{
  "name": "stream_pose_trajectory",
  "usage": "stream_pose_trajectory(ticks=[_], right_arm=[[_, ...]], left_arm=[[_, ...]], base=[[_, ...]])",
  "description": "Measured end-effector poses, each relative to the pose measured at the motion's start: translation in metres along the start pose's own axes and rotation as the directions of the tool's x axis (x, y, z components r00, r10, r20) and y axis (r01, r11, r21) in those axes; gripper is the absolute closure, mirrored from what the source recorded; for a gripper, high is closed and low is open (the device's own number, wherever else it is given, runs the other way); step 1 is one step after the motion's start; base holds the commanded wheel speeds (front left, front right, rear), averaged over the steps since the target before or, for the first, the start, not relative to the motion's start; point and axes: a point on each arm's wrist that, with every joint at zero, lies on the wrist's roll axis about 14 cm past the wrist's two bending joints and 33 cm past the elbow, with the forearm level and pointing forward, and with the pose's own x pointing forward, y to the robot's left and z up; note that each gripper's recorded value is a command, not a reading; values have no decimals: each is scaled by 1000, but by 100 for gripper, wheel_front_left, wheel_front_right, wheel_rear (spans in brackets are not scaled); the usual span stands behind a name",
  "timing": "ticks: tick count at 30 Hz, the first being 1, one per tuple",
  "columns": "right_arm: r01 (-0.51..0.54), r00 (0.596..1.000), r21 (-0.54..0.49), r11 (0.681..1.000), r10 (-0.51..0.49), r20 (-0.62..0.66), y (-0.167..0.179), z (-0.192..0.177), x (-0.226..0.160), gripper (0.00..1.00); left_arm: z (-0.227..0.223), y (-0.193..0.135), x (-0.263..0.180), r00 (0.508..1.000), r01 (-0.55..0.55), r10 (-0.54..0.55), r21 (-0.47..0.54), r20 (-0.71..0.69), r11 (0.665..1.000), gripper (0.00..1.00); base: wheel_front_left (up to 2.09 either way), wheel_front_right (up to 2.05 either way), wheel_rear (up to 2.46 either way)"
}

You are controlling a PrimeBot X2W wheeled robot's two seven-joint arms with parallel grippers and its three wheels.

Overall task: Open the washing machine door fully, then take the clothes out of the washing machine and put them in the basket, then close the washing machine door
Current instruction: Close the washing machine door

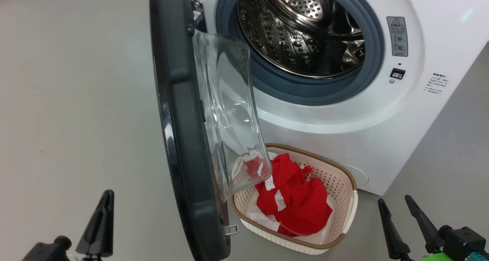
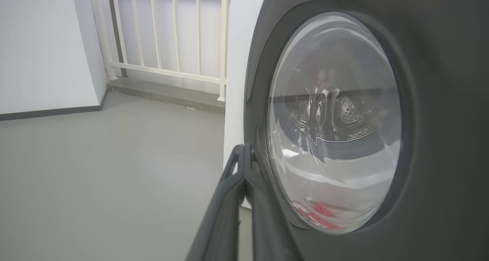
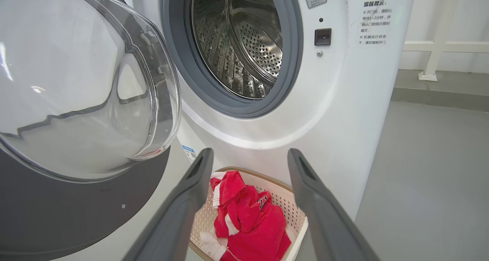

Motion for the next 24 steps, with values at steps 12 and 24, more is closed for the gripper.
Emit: stream_pose_trajectory(ticks=[12,24], right_arm=[[30,1000,11,999,-30,1,-7,-1,-5,0],[90,996,27,996,-90,6,-25,-2,-12,0]], left_arm=[[17,-61,9,971,235,-236,29,38,972,100],[13,-122,23,906,422,-423,38,29,906,100]], base=[[0,0,0],[0,0,0]])
